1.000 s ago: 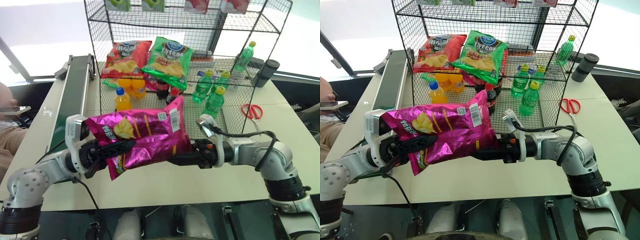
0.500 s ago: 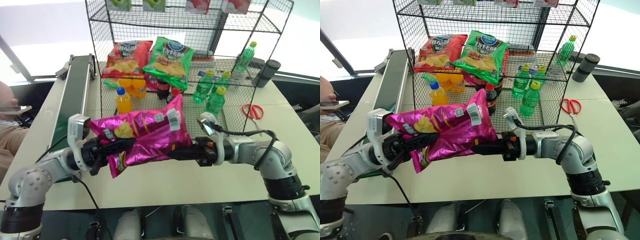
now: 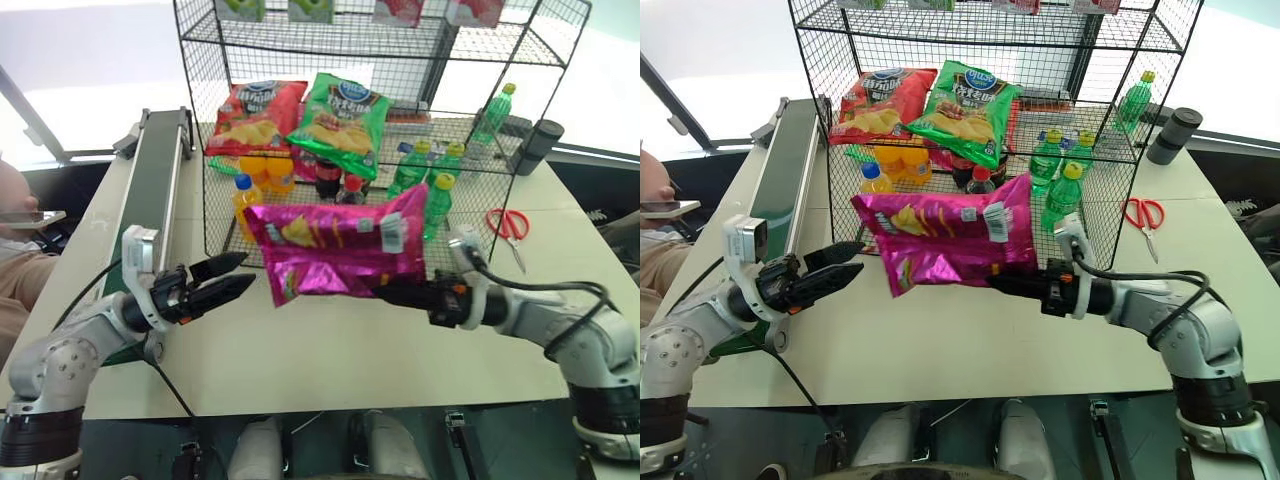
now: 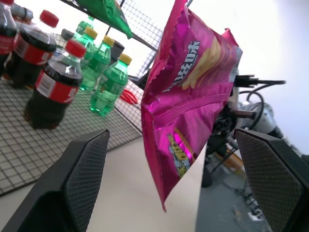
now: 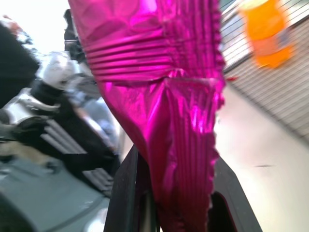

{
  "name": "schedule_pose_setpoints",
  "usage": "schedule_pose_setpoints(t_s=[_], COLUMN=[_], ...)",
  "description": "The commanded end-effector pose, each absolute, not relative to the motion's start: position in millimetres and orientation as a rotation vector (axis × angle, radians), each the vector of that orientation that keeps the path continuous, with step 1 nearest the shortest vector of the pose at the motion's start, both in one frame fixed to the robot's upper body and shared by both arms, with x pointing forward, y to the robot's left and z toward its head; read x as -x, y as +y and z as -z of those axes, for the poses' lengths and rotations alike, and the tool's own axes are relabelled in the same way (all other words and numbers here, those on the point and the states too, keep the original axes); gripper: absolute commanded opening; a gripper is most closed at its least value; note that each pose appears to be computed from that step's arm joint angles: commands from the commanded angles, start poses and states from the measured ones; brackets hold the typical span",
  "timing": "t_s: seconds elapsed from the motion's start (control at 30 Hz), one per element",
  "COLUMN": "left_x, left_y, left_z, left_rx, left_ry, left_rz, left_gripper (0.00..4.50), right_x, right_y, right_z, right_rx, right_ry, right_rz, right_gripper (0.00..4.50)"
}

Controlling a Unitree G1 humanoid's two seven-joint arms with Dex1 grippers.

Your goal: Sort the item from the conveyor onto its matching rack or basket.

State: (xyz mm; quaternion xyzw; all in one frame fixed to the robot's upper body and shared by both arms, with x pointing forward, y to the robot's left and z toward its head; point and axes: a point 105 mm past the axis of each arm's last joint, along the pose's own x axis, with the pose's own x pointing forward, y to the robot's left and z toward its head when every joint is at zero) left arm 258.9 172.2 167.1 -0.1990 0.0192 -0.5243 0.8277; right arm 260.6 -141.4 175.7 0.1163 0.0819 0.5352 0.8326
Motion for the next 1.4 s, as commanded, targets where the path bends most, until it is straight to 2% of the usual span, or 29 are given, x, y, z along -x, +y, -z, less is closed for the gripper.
schedule_pose_setpoints(t_s=[0.03,0.13,0.27,0.47,0.6,0.73,0.87,1.07,1.4], left_x=[-265,-272,-283,-299,-297,-295,-288,-284,-285], left_y=[166,156,148,137,129,125,118,109,104], left_z=[-175,-174,-173,-182,-185,-194,-201,-203,-194], left_rx=[0.311,0.308,0.269,0.195,0.190,0.183,0.192,0.206,0.190], left_ry=[-0.055,-0.090,-0.115,-0.188,-0.214,-0.275,-0.314,-0.332,-0.315], left_rz=[1.101,1.110,1.121,1.114,1.125,1.096,1.100,1.091,1.082], left_gripper=[4.50,4.50,4.50,4.50,4.50,4.50,4.50,4.50,4.50], right_x=[-257,-260,-269,-279,-287,-303,-315,-337,-389], right_y=[-172,-196,-224,-246,-242,-252,-253,-260,-272], right_z=[-227,-256,-281,-290,-291,-278,-271,-280,-275], right_rx=[-0.079,0.026,0.160,0.687,0.978,1.269,1.364,1.390,1.338], right_ry=[-0.121,-0.305,-0.449,-0.551,-0.600,-0.522,-0.521,-0.522,-0.389], right_rz=[-0.953,-0.773,-0.560,-0.310,-0.255,-0.162,-0.144,0.000,0.107], right_gripper=[0.11,0.11,0.11,0.11,0.11,0.11,0.11,0.11,0.11])
